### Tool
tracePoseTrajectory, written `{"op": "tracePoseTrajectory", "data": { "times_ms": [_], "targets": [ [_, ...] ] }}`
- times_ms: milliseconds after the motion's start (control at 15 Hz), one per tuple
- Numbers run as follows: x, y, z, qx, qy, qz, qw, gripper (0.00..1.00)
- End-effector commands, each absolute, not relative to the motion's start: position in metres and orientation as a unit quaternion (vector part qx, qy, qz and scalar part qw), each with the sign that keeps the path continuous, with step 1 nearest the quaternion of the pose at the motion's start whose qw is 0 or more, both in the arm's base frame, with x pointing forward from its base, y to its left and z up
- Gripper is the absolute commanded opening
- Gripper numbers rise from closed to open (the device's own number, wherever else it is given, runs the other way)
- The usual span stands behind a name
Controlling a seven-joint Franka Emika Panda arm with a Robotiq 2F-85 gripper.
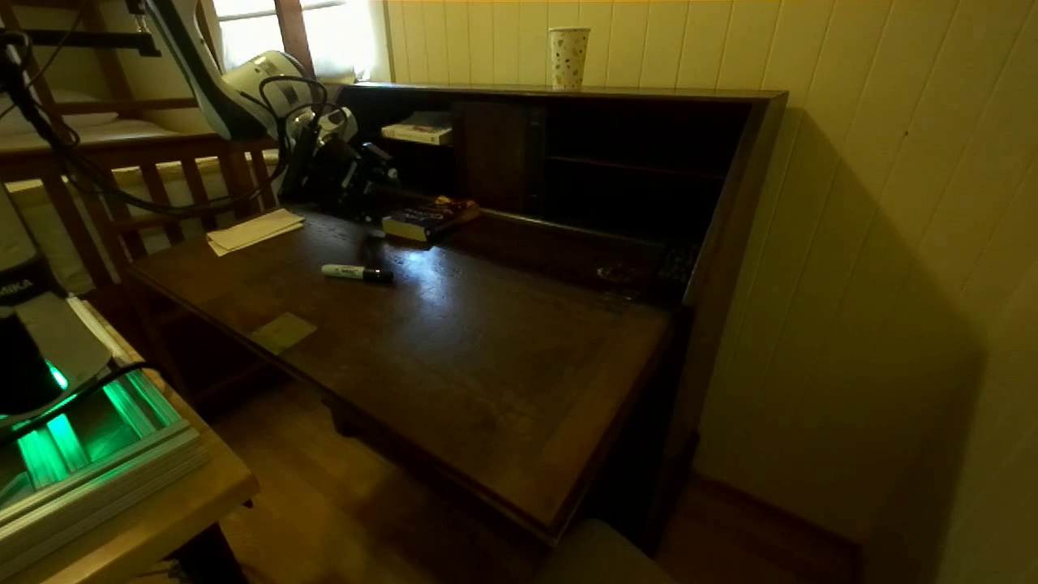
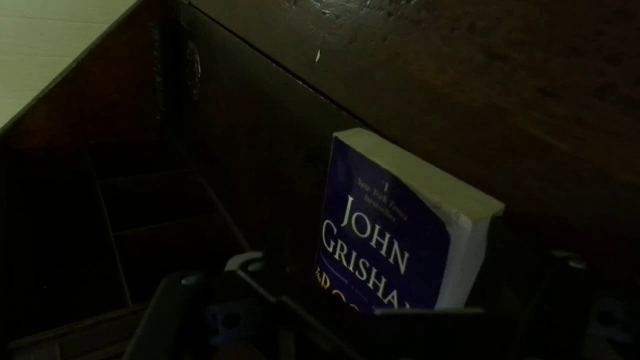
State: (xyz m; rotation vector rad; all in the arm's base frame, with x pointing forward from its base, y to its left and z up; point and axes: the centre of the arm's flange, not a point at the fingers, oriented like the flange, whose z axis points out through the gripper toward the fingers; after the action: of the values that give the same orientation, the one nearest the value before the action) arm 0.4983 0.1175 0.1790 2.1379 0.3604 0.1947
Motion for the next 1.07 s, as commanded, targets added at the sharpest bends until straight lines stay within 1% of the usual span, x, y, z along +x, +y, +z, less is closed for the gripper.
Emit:
{"op": "tracePoseTrajectory", "data": {
  "times_ms": [0,67,133,200,267,333,800,933,1000],
  "targets": [
    [0.494,0.103,0.175,0.876,0.131,0.072,0.459,1.00],
    [0.496,0.102,0.174,0.875,0.132,0.072,0.460,1.00],
    [0.498,0.101,0.172,0.875,0.132,0.071,0.461,0.96],
    [0.500,0.101,0.170,0.874,0.135,0.069,0.461,0.72],
    [0.502,0.101,0.167,0.873,0.139,0.068,0.462,0.72],
    [0.505,0.101,0.162,0.873,0.143,0.067,0.462,0.68],
    [0.517,0.100,0.131,0.873,0.180,0.068,0.448,0.18],
    [0.520,0.098,0.130,0.875,0.193,0.072,0.439,0.05],
    [0.522,0.098,0.131,0.874,0.199,0.076,0.437,0.03]
  ]
}}
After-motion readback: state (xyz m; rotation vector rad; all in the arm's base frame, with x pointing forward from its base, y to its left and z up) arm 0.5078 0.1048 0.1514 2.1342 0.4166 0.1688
